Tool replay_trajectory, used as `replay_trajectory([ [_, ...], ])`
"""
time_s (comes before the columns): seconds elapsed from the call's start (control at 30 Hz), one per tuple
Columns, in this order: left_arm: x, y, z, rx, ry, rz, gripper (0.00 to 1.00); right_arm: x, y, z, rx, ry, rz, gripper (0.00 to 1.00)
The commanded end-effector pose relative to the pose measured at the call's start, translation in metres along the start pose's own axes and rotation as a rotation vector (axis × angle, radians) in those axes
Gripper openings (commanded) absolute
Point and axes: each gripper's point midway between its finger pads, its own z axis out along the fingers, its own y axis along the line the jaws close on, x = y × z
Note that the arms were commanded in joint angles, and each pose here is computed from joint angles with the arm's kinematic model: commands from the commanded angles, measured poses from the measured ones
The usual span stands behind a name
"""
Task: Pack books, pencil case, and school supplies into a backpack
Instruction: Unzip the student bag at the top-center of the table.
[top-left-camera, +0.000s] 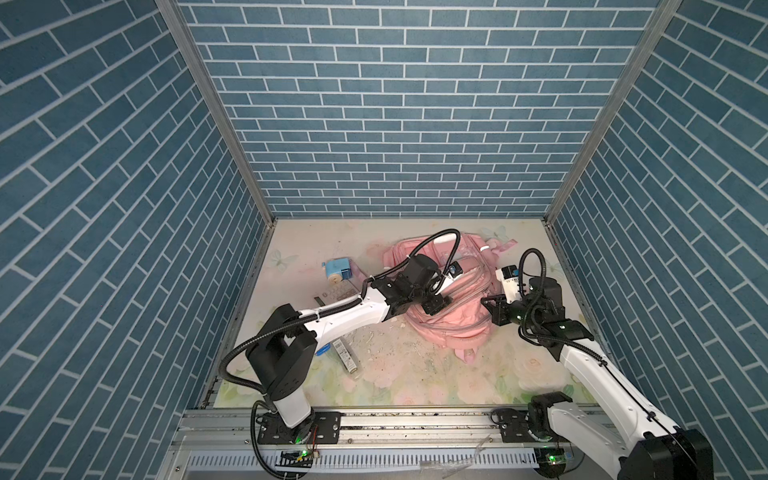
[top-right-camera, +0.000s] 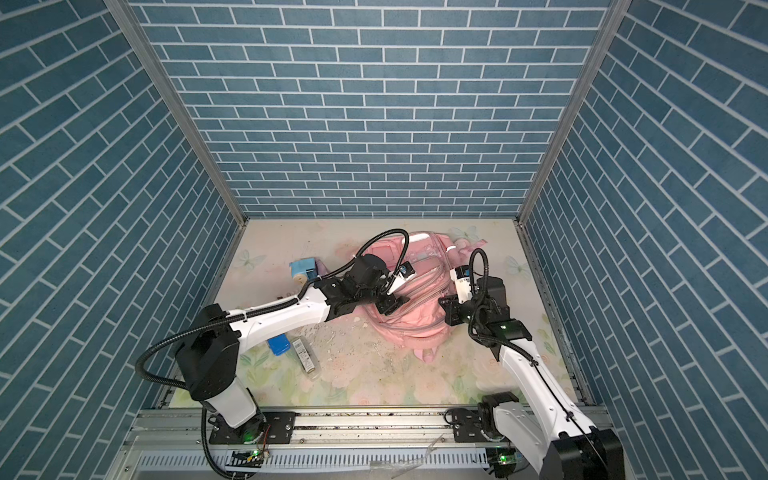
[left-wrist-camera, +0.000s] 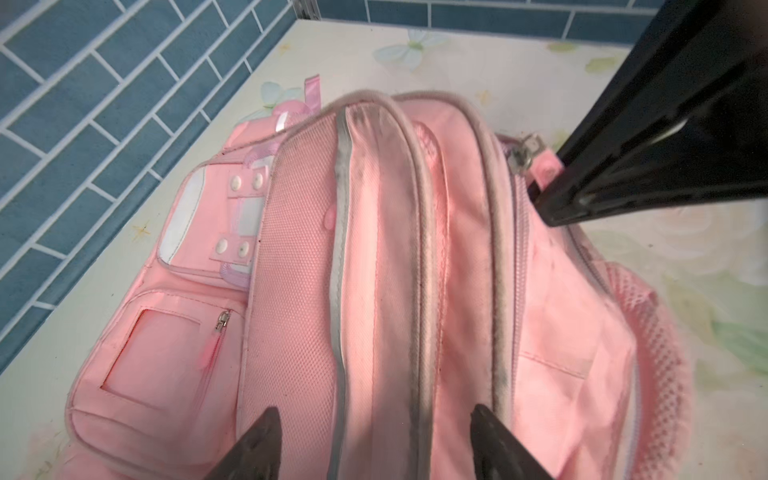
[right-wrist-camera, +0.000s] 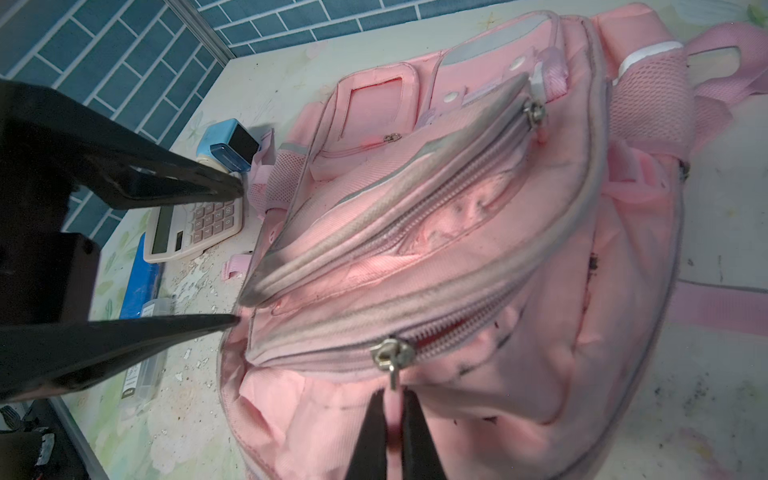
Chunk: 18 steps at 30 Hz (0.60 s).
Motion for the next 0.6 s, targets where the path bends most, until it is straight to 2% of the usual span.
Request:
replay_trajectory([
  [0.0, 0.004, 0.010, 0.013, -0.043, 0.008, 0.056, 0.72, -0.019, 0.006, -0.005, -0.018, -0.052, -0.057, 0.00],
  [0.13, 0.006, 0.012, 0.023, -0.056, 0.009, 0.032, 0.70, -0.017, 0.004, -0.005, -0.011, -0.051, -0.047, 0.00],
  [0.2, 0.008, 0.012, 0.026, -0.053, 0.020, 0.027, 0.63, -0.020, 0.003, -0.005, -0.003, -0.054, -0.046, 0.00],
  [0.23, 0.009, 0.010, 0.027, -0.041, 0.028, 0.021, 0.53, -0.021, 0.002, -0.005, 0.005, -0.055, -0.045, 0.00],
  [0.33, 0.003, 0.001, 0.026, 0.024, 0.037, -0.058, 0.07, -0.027, -0.009, -0.002, 0.061, -0.046, -0.055, 0.00],
  [0.37, -0.002, -0.007, 0.024, 0.073, 0.035, -0.110, 0.00, -0.030, -0.016, -0.002, 0.086, -0.039, -0.060, 0.00],
  [0.47, -0.018, -0.023, 0.018, 0.191, 0.063, -0.315, 0.00, -0.041, -0.033, -0.003, 0.147, 0.001, -0.061, 0.00],
  [0.57, -0.036, -0.022, 0.016, 0.204, 0.058, -0.474, 0.00, -0.055, -0.041, -0.008, 0.210, 0.041, -0.124, 0.00],
])
